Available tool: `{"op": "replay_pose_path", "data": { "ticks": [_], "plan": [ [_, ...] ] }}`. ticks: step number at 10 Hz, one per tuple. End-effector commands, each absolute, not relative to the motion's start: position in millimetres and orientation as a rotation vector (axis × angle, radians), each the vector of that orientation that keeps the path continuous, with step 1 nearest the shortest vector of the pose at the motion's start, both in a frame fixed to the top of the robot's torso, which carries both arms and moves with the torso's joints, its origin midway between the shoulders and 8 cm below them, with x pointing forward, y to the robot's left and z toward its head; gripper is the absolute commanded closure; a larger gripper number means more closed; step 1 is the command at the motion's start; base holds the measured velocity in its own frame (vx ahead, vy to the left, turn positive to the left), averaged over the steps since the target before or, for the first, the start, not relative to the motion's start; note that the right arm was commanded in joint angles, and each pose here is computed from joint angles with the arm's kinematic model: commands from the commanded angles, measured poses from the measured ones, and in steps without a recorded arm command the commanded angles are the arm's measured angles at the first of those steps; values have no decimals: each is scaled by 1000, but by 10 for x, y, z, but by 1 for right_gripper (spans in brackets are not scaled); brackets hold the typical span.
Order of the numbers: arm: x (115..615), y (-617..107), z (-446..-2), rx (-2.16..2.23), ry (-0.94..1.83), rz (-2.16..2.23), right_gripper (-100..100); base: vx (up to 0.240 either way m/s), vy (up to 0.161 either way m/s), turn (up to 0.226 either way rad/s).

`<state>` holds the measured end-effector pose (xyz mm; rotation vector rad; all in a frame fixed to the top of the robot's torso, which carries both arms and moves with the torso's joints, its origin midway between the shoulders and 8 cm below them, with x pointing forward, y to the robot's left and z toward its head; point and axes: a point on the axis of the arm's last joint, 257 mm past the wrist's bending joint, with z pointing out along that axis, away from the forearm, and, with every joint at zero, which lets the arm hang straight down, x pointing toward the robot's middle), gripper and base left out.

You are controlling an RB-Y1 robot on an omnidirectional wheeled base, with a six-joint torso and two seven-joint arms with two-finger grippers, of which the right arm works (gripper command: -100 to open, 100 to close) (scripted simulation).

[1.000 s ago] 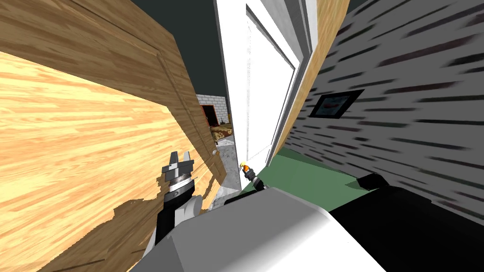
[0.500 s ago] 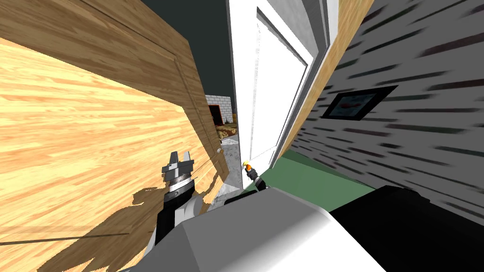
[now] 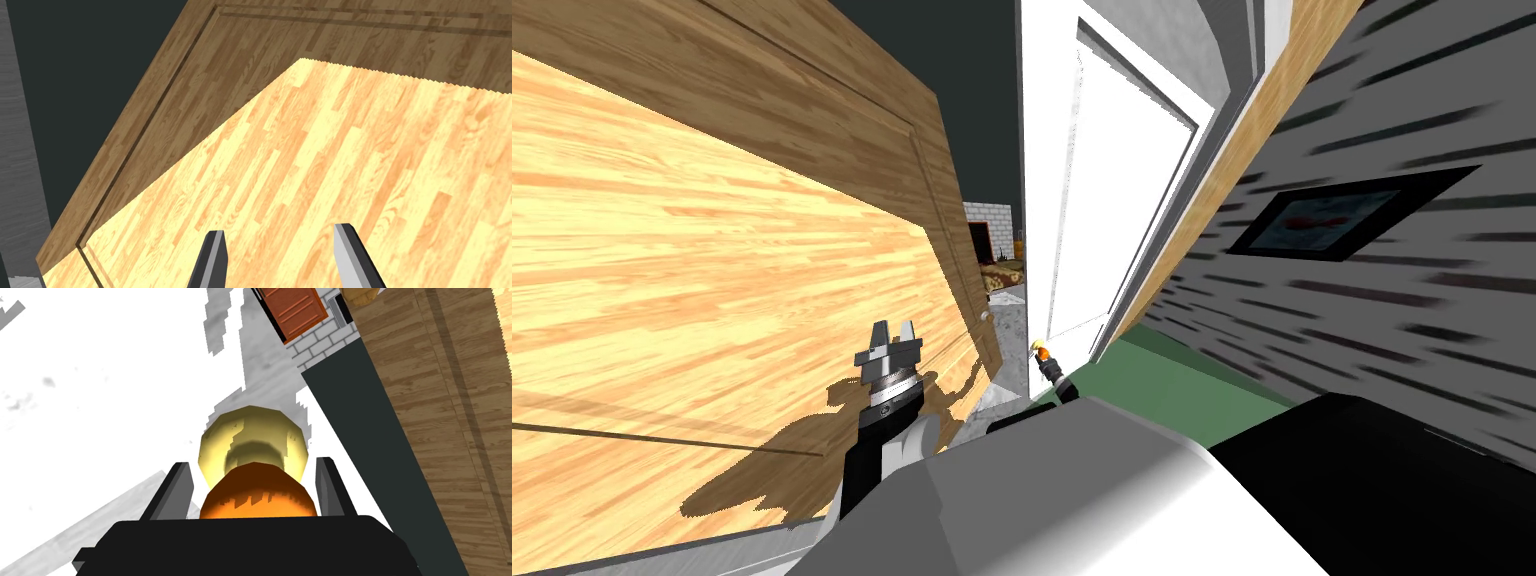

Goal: Push the door open

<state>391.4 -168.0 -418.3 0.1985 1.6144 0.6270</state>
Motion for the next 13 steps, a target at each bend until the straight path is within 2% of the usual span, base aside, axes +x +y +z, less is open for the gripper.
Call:
{"op": "replay_pose_path", "data": {
  "ticks": [1, 10, 13],
  "plan": [
    [3953, -1907, -4167, 257, 1609, 617, 100, 8, 9, 87],
    [3858, -2641, -4229, 617, 1523, 688, 100, 7, 3, 184],
    [3786, -2654, -4348, 633, 1550, 679, 100, 10, 1, 14]
  ]
}}
